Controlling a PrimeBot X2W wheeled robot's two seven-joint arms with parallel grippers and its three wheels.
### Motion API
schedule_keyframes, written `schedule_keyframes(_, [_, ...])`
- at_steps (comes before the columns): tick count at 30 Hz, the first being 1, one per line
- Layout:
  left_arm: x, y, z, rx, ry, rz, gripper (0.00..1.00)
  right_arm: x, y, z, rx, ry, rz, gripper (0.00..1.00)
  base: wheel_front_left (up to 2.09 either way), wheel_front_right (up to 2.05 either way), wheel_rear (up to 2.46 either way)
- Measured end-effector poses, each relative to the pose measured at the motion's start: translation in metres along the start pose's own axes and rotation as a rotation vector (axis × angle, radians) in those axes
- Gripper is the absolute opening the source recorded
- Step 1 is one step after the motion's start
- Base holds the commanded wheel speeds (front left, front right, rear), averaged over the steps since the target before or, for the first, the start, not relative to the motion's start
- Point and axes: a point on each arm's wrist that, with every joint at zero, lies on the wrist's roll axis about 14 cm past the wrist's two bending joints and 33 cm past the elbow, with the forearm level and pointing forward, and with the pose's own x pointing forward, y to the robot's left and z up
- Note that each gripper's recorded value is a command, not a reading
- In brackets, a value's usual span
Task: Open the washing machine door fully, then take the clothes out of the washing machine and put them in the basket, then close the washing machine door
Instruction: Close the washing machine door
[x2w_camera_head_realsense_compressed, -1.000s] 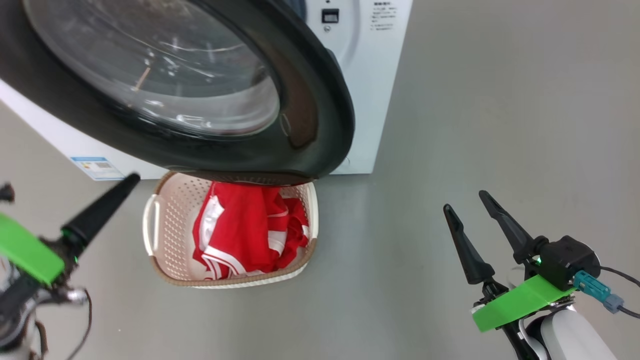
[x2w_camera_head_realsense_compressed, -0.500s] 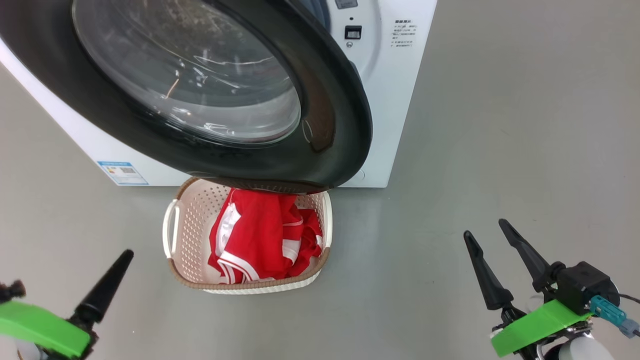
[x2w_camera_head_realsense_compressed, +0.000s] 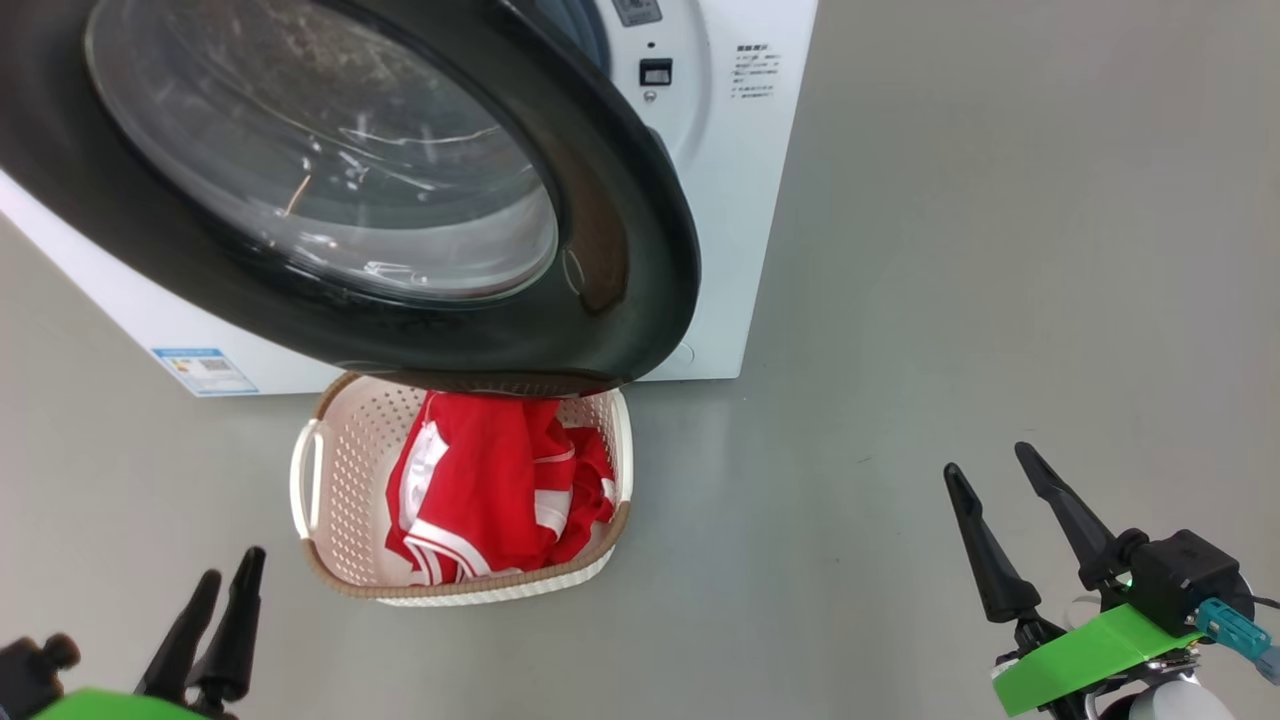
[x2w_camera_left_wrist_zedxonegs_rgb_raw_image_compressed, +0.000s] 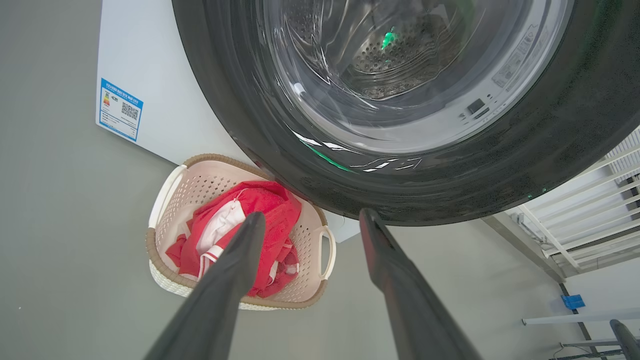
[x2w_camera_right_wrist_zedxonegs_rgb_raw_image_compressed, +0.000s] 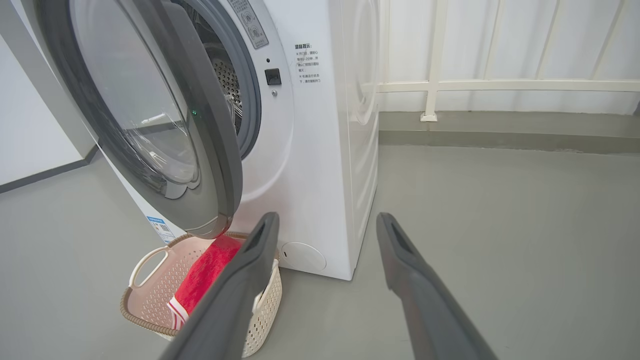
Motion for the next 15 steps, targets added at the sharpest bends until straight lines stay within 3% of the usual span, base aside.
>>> schedule_keyframes(8, [-0.002,0.014,0.002,0.176,-0.041,0.022,1.00,-0.011,-0.011,0.001,-0.002,0.001,-0.039,1.00,0.00,0.00,0.00])
schedule_keyframes(15, [0.007,-0.002,0.025,0.388,-0.156,0.000,1.00,-0.010,-0.012,0.003,0.002,-0.008,-0.047,1.00,0.00,0.00,0.00])
